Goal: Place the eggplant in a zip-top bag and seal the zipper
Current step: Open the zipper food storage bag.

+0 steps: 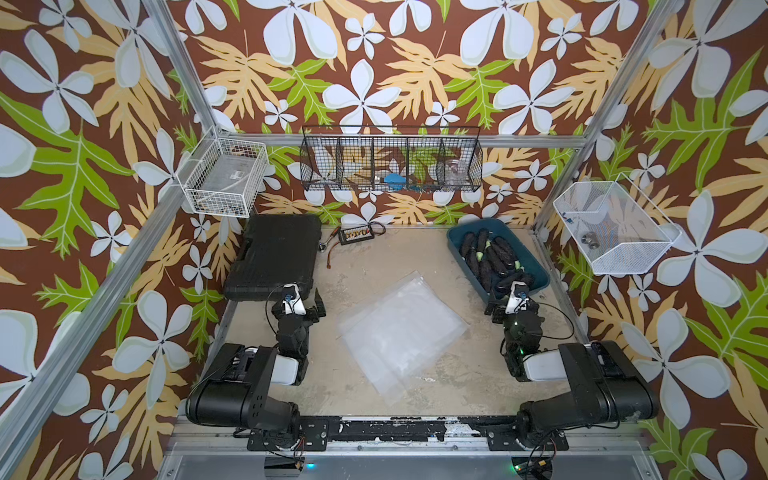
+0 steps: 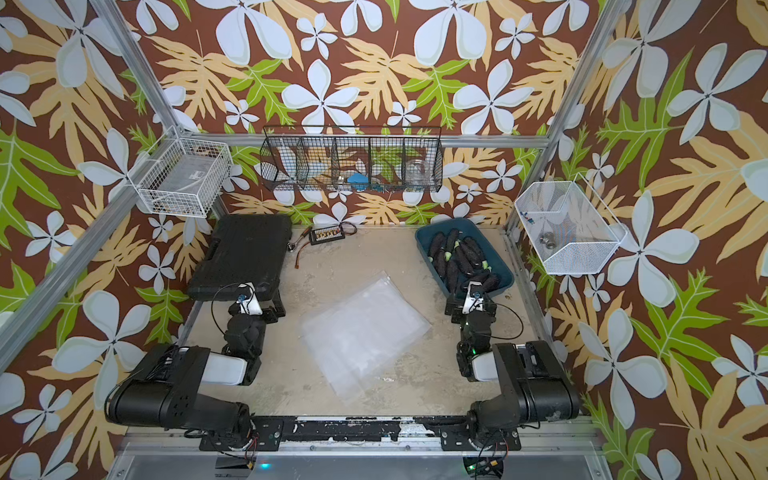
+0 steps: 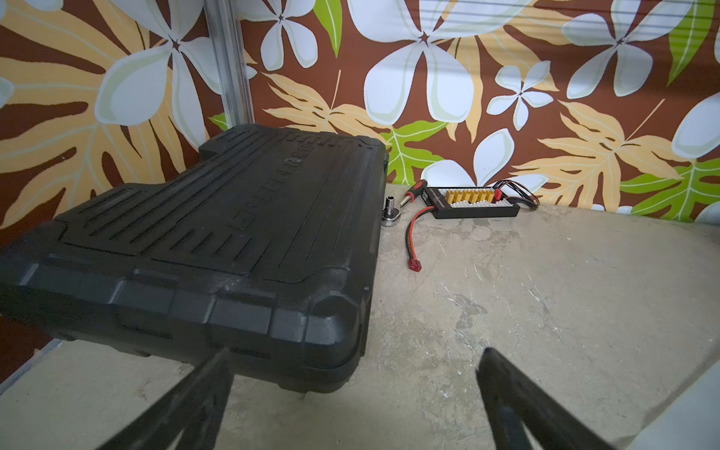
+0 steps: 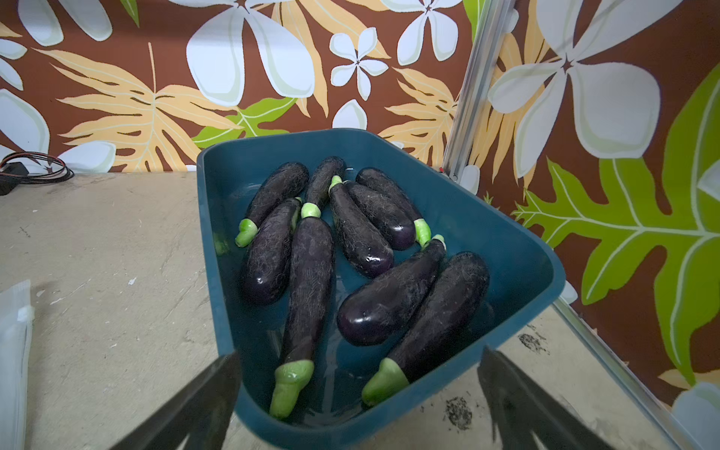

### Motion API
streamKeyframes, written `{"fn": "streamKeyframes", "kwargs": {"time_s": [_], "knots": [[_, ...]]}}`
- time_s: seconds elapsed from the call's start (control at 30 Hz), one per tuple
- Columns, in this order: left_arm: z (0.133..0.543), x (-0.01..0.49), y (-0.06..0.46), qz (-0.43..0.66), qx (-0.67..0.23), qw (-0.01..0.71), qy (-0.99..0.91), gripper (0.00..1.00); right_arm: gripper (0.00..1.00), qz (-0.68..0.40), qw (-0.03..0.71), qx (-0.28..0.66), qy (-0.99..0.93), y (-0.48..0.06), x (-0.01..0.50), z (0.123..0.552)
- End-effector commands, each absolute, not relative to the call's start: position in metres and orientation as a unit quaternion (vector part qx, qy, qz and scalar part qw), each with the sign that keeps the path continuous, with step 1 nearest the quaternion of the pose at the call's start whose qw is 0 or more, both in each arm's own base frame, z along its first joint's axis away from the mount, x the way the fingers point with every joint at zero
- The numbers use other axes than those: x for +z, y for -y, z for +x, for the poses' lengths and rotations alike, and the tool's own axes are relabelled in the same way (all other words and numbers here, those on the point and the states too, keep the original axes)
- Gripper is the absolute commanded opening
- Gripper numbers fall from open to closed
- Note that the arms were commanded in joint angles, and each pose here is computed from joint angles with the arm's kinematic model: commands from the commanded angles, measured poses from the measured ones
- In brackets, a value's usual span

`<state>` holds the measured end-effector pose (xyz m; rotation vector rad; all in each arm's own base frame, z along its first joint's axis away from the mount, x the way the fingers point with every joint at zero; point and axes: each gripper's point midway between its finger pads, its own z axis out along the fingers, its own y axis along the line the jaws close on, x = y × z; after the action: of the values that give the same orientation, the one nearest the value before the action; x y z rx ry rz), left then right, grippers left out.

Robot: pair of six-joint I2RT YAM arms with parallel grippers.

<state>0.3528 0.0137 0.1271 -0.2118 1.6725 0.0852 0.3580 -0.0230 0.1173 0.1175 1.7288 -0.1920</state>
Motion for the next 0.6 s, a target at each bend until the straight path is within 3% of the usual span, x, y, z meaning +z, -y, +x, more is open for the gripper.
{"fn": "streamKeyframes", "kwargs": {"time_s": [0.0,0.57], "knots": [[0.3532,0.1334,-0.0133,-0.093,0.033,0.674,-0.732,1.0,1.0,0.053,0.654,-0.085,-0.75,0.0232,0.1241,0.3598],[0.3547,0.1325,-0.0119,-0.089,0.032,0.672,-0.735,1.0,1.0,0.051,0.654,-0.083,-0.751,0.0225,0.1243,0.3609]]}}
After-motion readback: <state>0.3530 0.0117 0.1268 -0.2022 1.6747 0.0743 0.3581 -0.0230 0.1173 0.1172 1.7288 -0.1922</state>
